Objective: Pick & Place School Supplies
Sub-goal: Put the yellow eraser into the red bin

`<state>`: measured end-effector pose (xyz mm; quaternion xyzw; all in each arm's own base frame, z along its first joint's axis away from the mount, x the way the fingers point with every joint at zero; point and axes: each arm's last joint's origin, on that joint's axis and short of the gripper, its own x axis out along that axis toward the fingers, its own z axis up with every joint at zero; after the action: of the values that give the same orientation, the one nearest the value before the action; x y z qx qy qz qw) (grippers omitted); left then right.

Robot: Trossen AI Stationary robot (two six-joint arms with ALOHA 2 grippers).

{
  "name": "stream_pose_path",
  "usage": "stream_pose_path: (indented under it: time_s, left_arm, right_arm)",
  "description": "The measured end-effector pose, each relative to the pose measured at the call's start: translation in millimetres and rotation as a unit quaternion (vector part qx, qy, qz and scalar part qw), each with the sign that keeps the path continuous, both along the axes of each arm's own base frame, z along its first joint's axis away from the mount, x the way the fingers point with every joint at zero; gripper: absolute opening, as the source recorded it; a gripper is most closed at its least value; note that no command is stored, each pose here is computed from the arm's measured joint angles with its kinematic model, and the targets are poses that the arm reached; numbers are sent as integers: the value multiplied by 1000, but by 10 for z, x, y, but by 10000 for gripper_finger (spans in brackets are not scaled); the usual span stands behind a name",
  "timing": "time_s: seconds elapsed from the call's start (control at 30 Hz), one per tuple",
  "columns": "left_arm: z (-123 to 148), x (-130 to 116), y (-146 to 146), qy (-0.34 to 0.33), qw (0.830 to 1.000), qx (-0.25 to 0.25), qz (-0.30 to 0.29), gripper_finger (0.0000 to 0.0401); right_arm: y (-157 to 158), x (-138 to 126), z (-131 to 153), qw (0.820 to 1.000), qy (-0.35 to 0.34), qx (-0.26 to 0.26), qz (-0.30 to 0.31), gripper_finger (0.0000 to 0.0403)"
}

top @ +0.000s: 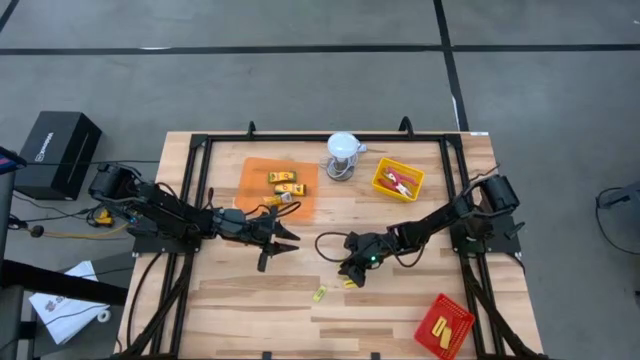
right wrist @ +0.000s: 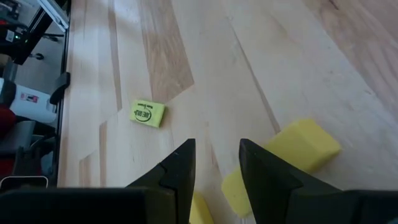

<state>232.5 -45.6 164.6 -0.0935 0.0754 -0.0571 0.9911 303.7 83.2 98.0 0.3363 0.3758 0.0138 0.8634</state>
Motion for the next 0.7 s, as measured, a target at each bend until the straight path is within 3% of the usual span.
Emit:
stream_pose_path:
  time_s: [0.47, 0.7]
  left_arm:
    - [-4, -1, 0, 2, 1000, 0, 0, 117]
    - [-5, -1, 0, 2, 1000, 0, 0, 117]
  right_arm:
    - [-77, -82, 134, 1000, 21, -14, 15, 118]
    - [-98, -76, 263, 1000, -8, -16, 16, 118]
